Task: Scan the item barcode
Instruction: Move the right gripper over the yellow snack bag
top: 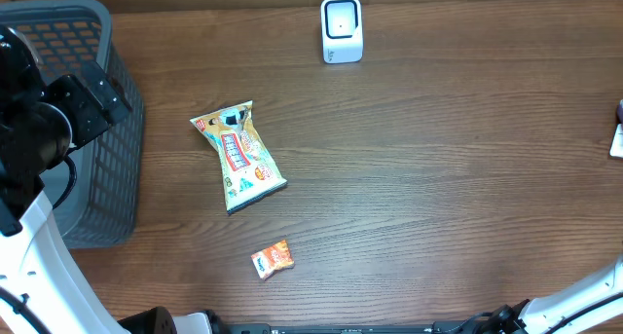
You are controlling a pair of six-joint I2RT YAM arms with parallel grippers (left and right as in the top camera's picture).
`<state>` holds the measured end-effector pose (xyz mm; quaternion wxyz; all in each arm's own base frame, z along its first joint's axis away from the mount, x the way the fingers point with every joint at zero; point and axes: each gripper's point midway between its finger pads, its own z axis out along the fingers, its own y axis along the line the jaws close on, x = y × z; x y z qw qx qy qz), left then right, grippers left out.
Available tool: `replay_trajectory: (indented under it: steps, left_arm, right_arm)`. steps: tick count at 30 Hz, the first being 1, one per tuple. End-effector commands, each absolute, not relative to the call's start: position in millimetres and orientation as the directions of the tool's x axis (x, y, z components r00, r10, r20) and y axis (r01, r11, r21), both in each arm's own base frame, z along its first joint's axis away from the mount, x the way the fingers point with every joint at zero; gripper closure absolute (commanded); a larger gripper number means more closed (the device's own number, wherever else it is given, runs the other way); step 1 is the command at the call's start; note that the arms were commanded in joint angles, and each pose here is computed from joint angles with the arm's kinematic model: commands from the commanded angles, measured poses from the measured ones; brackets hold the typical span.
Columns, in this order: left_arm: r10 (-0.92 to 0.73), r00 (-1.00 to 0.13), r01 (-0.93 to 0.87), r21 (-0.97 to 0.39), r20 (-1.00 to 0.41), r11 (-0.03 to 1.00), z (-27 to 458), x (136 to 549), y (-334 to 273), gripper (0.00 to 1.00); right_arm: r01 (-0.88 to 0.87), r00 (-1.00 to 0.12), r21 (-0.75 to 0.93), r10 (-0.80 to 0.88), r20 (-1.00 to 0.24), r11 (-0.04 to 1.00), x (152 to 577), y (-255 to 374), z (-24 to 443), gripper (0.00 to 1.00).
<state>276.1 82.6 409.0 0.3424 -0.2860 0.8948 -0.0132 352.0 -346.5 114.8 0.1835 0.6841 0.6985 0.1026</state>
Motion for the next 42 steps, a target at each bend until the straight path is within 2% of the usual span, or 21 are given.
replay_trajectory:
  steps: [1, 4, 6, 9, 13, 16, 19, 22, 25, 30, 31, 32, 39, 42]
  left_arm:
    - [-0.534, -0.585, -0.520, -0.223, -0.610, 0.825, 411, 275, 86, 0.00]
    - [-0.534, -0.585, -0.520, -0.223, -0.610, 0.825, 411, 275, 86, 0.00]
    - [-0.534, -0.585, -0.520, -0.223, -0.610, 0.825, 411, 275, 86, 0.00]
    - [-0.534, -0.585, -0.520, -0.223, -0.610, 0.825, 411, 275, 86, 0.00]
    - [-0.534, -0.585, -0.520, -0.223, -0.610, 0.825, 411, 275, 86, 0.00]
    - [-0.534, -0.585, -0.520, -0.223, -0.610, 0.825, 411, 275, 86, 0.01]
    - [-0.534, -0.585, -0.520, -0.223, -0.610, 0.825, 411, 275, 86, 0.00]
    - [-0.534, -0.585, -0.520, -0.223, -0.610, 0.825, 411, 275, 86, 0.00]
    - [-0.534, -0.585, -0.520, -0.223, -0.610, 0.825, 411, 275, 86, 0.00]
    - [-0.534, -0.585, -0.520, -0.223, -0.610, 0.824, 411, 275, 86, 0.00]
    - [-0.534, -0.585, -0.520, -0.223, -0.610, 0.825, 411, 275, 86, 0.00]
    - [-0.534, -0.585, -0.520, -0.223, -0.610, 0.824, 411, 275, 86, 0.00]
    - [-0.534, -0.585, -0.520, -0.223, -0.610, 0.825, 411, 275, 86, 0.00]
    - [-0.534, -0.585, -0.520, -0.223, -0.610, 0.825, 411, 275, 86, 0.00]
  right_arm:
    - [0.784, -0.132, 0.598, 0.986, -0.099, 0.165, 381, -317, 173, 0.23]
    - [0.671, -0.233, 0.704, 0.968, -0.096, 0.231, 395, -287, 211, 0.21]
    - [0.548, -0.357, 0.766, 0.922, -0.151, 0.337, 405, -253, 243, 0.19]
    - [0.306, -0.569, 0.784, 0.764, -0.305, 0.541, 422, -183, 280, 0.17]
    - [0.111, -0.779, 0.750, 0.526, -0.342, 0.652, 430, -81, 273, 0.13]
    - [-0.091, -0.896, 0.727, 0.263, -0.358, 0.681, 429, 21, 254, 0.13]
    - [-0.249, -0.928, 0.706, 0.045, -0.370, 0.663, 420, 113, 233, 0.13]
    - [-0.315, -0.930, 0.682, -0.073, -0.359, 0.660, 408, 190, 206, 0.13]
    - [-0.313, -0.940, 0.649, -0.128, -0.317, 0.694, 389, 275, 166, 0.13]
    - [-0.383, -0.922, 0.669, -0.223, -0.315, 0.637, 363, 352, 137, 0.13]
    - [-0.382, -0.923, 0.666, -0.235, -0.304, 0.641, 356, 374, 119, 0.12]
    - [-0.384, -0.923, 0.658, -0.240, -0.302, 0.648, 354, 382, 109, 0.09]
    - [-0.388, -0.921, 0.630, -0.257, -0.292, 0.673, 350, 405, 65, 0.08]
    - [-0.365, -0.930, 0.620, -0.249, -0.269, 0.695, 351, 403, 49, 0.00]
